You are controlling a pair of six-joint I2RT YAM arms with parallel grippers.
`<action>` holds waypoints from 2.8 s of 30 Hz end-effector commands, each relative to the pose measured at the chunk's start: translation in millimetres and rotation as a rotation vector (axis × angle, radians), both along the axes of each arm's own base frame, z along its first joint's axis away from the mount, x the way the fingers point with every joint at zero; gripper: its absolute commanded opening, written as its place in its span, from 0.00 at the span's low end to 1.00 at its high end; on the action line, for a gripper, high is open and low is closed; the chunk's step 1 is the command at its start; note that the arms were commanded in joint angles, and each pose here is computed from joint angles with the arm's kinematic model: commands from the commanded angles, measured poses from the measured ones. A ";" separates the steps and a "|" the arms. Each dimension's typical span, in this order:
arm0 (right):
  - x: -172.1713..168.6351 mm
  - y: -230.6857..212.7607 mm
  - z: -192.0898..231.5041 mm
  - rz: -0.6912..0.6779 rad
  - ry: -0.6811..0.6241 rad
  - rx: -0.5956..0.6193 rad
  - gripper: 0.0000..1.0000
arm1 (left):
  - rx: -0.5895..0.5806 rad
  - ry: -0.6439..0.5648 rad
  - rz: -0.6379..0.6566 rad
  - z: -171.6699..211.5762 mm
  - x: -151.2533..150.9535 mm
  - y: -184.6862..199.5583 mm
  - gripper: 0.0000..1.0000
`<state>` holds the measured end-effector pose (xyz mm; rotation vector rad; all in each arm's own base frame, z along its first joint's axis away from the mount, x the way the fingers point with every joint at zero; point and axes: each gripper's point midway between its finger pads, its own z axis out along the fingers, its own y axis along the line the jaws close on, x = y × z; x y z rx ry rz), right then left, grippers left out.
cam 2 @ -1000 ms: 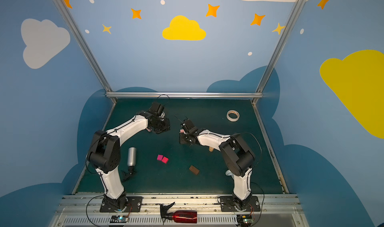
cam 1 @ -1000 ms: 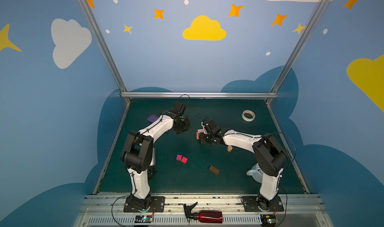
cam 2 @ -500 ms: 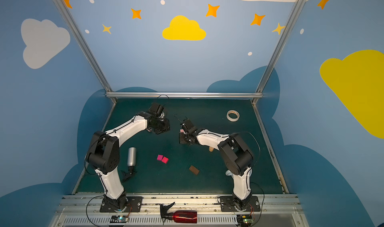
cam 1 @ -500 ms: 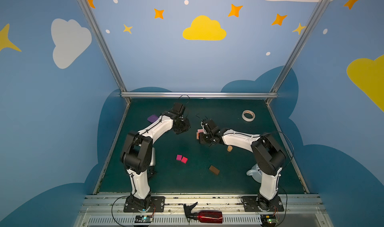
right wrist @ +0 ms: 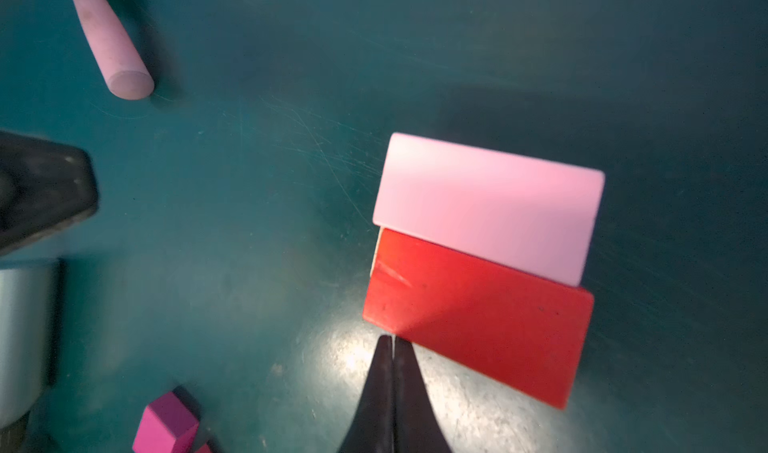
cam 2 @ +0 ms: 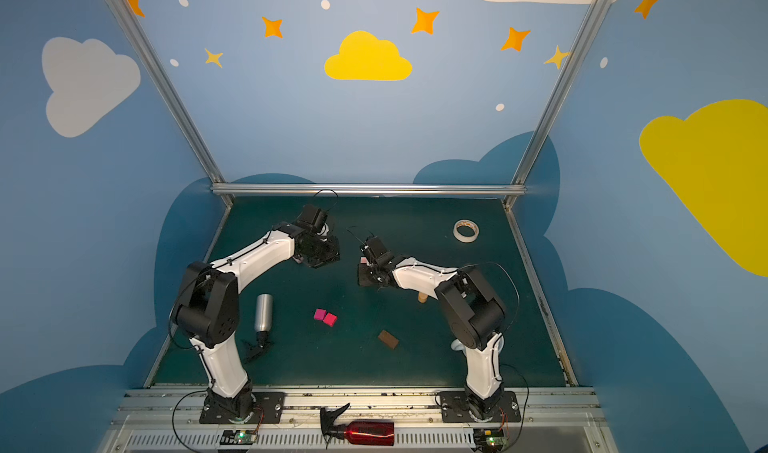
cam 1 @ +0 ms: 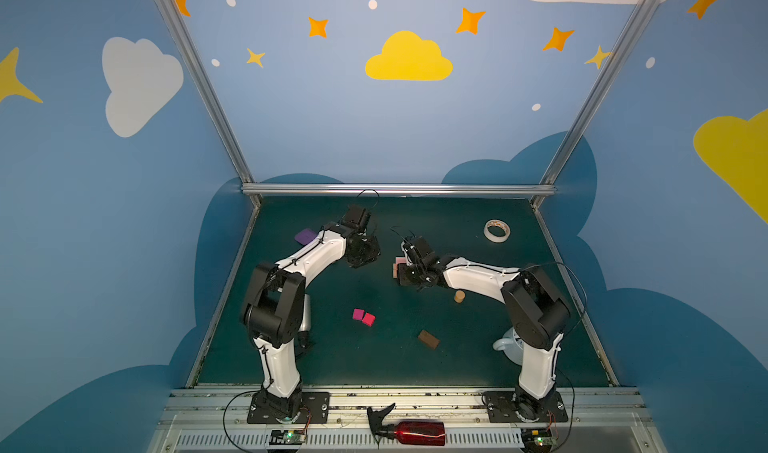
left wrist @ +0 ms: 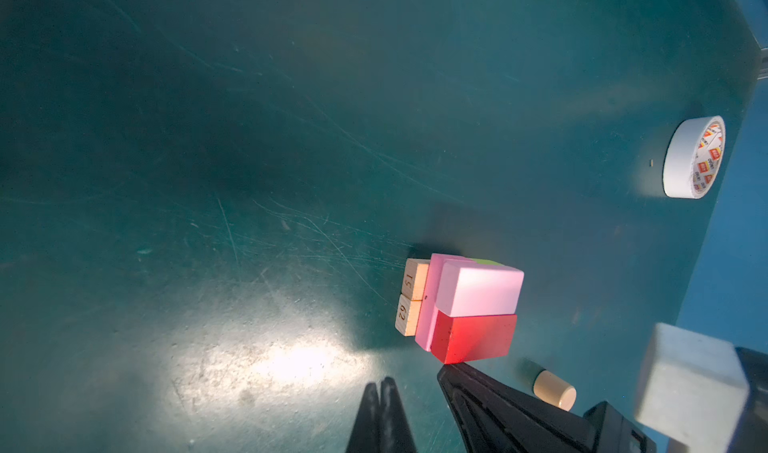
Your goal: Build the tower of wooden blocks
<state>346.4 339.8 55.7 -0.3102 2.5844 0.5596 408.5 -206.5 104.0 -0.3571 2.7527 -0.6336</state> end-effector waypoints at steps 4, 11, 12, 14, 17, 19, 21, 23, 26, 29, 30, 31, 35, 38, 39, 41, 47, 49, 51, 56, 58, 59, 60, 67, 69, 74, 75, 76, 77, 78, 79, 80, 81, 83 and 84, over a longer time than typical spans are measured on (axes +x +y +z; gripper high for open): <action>0.3 6.0 8.1 0.020 -0.011 0.012 0.00 | -0.016 -0.021 -0.004 10.2 -1.0 0.0 0.04; -16.8 -4.3 34.4 0.019 -0.032 0.058 0.00 | -0.045 -0.017 -0.017 9.0 2.1 -7.2 0.04; -19.1 -8.4 40.1 0.011 -0.041 0.063 0.00 | -0.047 -0.014 -0.019 8.0 2.0 -8.1 0.04; -20.7 -19.8 50.0 -0.014 -0.063 0.064 0.00 | -0.049 -0.012 -0.020 7.1 2.0 -8.9 0.04; -19.7 -37.6 59.4 -0.051 -0.072 0.070 0.00 | -0.051 -0.007 -0.027 4.7 1.1 -11.6 0.04; -15.3 -49.3 58.1 -0.078 -0.057 0.075 0.00 | -0.053 -0.001 -0.030 1.9 0.9 -13.6 0.04; -10.2 -59.2 50.9 -0.102 -0.027 0.074 0.00 | -0.053 0.005 -0.034 -0.8 1.0 -16.5 0.04; -5.5 -66.4 41.5 -0.120 0.013 0.082 0.00 | -0.051 0.012 -0.037 -4.2 0.7 -18.5 0.04; 3.1 -72.0 29.1 -0.142 0.053 0.106 0.00 | -0.044 0.026 -0.040 -8.7 -1.0 -20.4 0.04; 12.4 -73.1 21.6 -0.154 0.068 0.120 0.00 | -0.036 0.030 -0.044 -11.3 -2.2 -21.2 0.04; 15.2 -71.7 20.0 -0.153 0.070 0.124 0.00 | -0.035 0.031 -0.042 -11.3 -2.1 -21.0 0.04; 17.2 -69.9 18.4 -0.151 0.076 0.128 0.00 | -0.033 0.033 -0.042 -12.2 -2.5 -21.4 0.04; 21.1 -59.3 11.9 -0.132 0.106 0.151 0.00 | -0.020 0.045 -0.038 -16.4 -3.1 -19.4 0.04; 21.9 -56.6 7.4 -0.130 0.117 0.157 0.00 | -0.016 0.050 -0.039 -18.1 -3.7 -19.5 0.04; 21.8 -56.0 6.6 -0.130 0.118 0.157 0.00 | -0.016 0.049 -0.039 -17.7 -3.8 -19.1 0.04; 22.2 -55.7 6.1 -0.132 0.118 0.159 0.00 | -0.016 0.049 -0.039 -17.8 -3.7 -19.4 0.04; 27.1 -56.0 8.1 -0.143 0.103 0.161 0.00 | -0.020 0.050 -0.042 -18.5 -2.8 -20.5 0.04; 28.5 -54.2 8.5 -0.140 0.103 0.164 0.00 | -0.019 0.050 -0.040 -18.9 -2.5 -20.3 0.04; 29.9 -52.3 8.6 -0.136 0.102 0.166 0.00 | -0.021 0.051 -0.041 -18.7 -3.0 -20.5 0.04; 31.9 -50.6 6.7 -0.136 0.107 0.169 0.00 | -0.017 0.050 -0.043 -18.4 -4.0 -19.6 0.04; 31.4 -49.9 5.2 -0.133 0.110 0.168 0.00 | -0.016 0.051 -0.041 -18.5 -4.0 -19.3 0.04; 31.3 -49.6 5.3 -0.134 0.111 0.170 0.00 | -0.016 0.050 -0.042 -18.2 -3.9 -19.4 0.04; 31.2 -49.4 4.8 -0.134 0.113 0.171 0.00 | -0.016 0.051 -0.042 -18.8 -3.8 -19.4 0.04; 31.9 -47.3 7.9 -0.131 0.106 0.178 0.00 | -0.017 0.048 -0.042 -17.5 -3.4 -19.8 0.04; 31.6 -46.3 8.5 -0.127 0.106 0.179 0.00 | -0.016 0.050 -0.042 -18.5 -3.6 -19.4 0.04; 31.6 -45.0 7.8 -0.125 0.107 0.178 0.00 | -0.014 0.052 -0.042 -18.7 -4.3 -19.2 0.04; 31.4 -44.2 8.3 -0.122 0.107 0.179 0.00 | -0.015 0.049 -0.042 -18.1 -3.8 -19.2 0.04; 31.3 -43.7 8.2 -0.121 0.107 0.178 0.00 | -0.015 0.050 -0.042 -17.9 -4.1 -19.2 0.04; 30.9 -43.0 8.2 -0.120 0.108 0.179 0.00 | -0.015 0.050 -0.042 -18.0 -4.2 -19.1 0.04; 30.9 -42.5 8.2 -0.119 0.108 0.179 0.00 | -0.014 0.051 -0.042 -18.5 -4.2 -19.4 0.04; 31.3 -42.5 8.6 -0.119 0.107 0.179 0.00 | -0.014 0.051 -0.042 -18.9 -4.0 -19.1 0.04; 31.4 -42.3 8.8 -0.119 0.107 0.180 0.00 | -0.014 0.051 -0.042 -18.8 -4.0 -19.1 0.04; 31.0 -42.1 8.2 -0.119 0.109 0.178 0.00 | -0.015 0.050 -0.042 -18.5 -3.8 -19.3 0.04; 31.4 -42.2 7.9 -0.120 0.110 0.178 0.00 | -0.014 0.051 -0.043 -18.5 -4.3 -19.2 0.04; 31.7 -42.0 8.3 -0.120 0.109 0.179 0.00 | -0.014 0.051 -0.044 -18.6 -4.2 -19.1 0.04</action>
